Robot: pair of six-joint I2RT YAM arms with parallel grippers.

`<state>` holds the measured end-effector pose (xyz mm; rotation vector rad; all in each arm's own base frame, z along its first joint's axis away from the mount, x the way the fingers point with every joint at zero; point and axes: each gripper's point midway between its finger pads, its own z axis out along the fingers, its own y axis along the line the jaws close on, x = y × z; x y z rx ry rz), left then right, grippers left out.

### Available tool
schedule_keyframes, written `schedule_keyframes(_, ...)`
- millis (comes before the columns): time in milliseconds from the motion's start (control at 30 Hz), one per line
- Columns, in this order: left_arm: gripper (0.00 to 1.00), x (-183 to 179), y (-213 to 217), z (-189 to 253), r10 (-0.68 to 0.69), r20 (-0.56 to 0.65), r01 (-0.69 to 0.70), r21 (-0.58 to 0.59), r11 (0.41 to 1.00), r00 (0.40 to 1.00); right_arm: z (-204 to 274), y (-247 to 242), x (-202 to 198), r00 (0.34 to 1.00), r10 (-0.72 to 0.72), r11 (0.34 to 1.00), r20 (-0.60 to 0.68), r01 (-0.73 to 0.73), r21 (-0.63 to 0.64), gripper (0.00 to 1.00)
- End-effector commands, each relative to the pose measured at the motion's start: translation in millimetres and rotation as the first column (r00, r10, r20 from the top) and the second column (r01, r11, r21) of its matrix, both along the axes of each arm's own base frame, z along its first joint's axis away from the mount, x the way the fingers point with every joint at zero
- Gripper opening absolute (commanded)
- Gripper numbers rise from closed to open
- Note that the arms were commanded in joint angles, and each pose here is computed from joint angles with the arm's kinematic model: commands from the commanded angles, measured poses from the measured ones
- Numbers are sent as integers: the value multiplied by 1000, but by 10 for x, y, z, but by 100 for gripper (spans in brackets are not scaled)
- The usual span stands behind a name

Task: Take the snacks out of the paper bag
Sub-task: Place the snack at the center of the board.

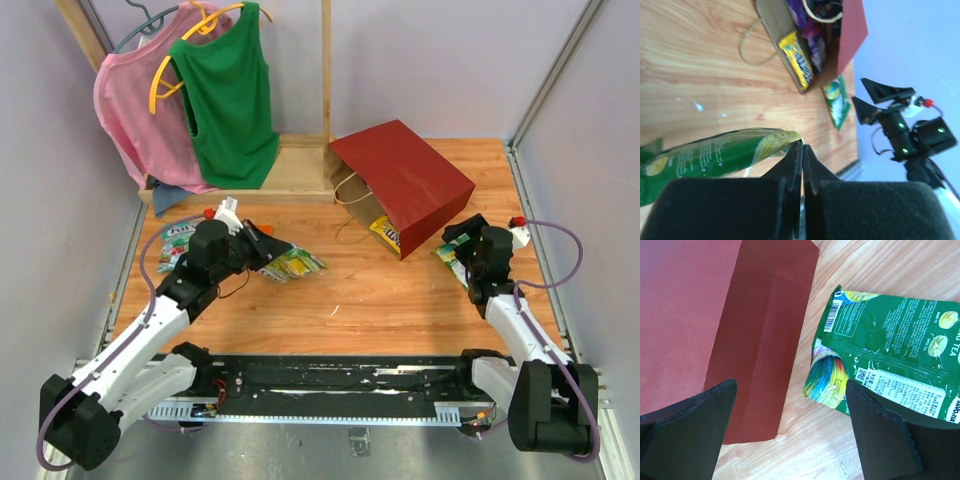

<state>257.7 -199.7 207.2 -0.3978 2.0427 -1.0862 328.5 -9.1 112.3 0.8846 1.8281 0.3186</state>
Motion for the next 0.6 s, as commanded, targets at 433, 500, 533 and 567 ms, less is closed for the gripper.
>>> schedule_keyframes(433, 0, 95, -73, -519, 87, -272, -112, -79, 991, 958, 85, 36, 5, 1000, 14, 1000, 20, -15, 7, 91)
schedule_keyframes(500, 1, 166, -5, -518, 136, -265, -151, -37, 988, 955, 74, 48, 13, 1000, 19, 1000, 18, -20, 12, 91)
schedule_keyframes(533, 1, 193, 22, -517, 154, -264, -164, -18, 986, 952, 71, 53, 17, 1000, 21, 1000, 17, -22, 14, 91)
schedule_keyframes(567, 1, 226, 30, -487, 164, -257, -172, -9, 985, 952, 61, 57, 18, 1000, 23, 1000, 14, -24, 15, 91)
